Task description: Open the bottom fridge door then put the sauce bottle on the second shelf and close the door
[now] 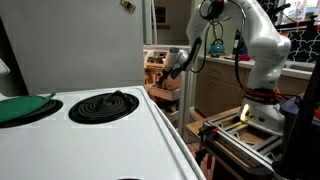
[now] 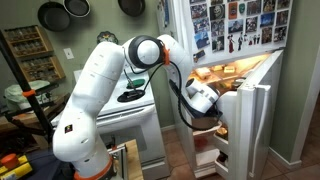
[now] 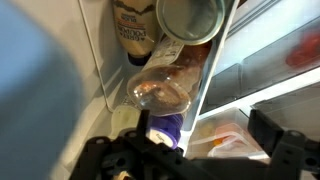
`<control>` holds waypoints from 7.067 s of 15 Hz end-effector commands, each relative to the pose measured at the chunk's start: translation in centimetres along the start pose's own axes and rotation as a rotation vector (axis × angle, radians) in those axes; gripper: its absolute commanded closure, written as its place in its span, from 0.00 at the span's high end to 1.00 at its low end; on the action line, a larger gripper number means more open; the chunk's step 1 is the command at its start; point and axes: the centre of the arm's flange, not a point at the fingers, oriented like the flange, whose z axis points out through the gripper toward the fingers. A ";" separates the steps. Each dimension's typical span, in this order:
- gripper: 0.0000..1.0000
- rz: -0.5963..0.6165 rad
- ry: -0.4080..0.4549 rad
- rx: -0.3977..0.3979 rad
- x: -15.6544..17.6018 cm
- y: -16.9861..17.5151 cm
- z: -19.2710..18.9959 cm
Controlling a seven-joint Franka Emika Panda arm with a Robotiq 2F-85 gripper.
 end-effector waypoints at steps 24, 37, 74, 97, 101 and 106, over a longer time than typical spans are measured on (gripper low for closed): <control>1.00 -0.012 -0.113 0.189 -2.4 -0.5 -12.3; 1.00 -0.125 0.036 0.406 2.3 2.0 -21.3; 1.00 0.142 -0.045 0.117 3.3 33.2 -26.6; 1.00 0.241 -0.222 0.431 0.7 33.1 -25.2; 1.00 0.259 -0.217 0.486 0.9 32.6 -23.8; 1.00 0.247 -0.245 0.676 1.1 31.2 -24.6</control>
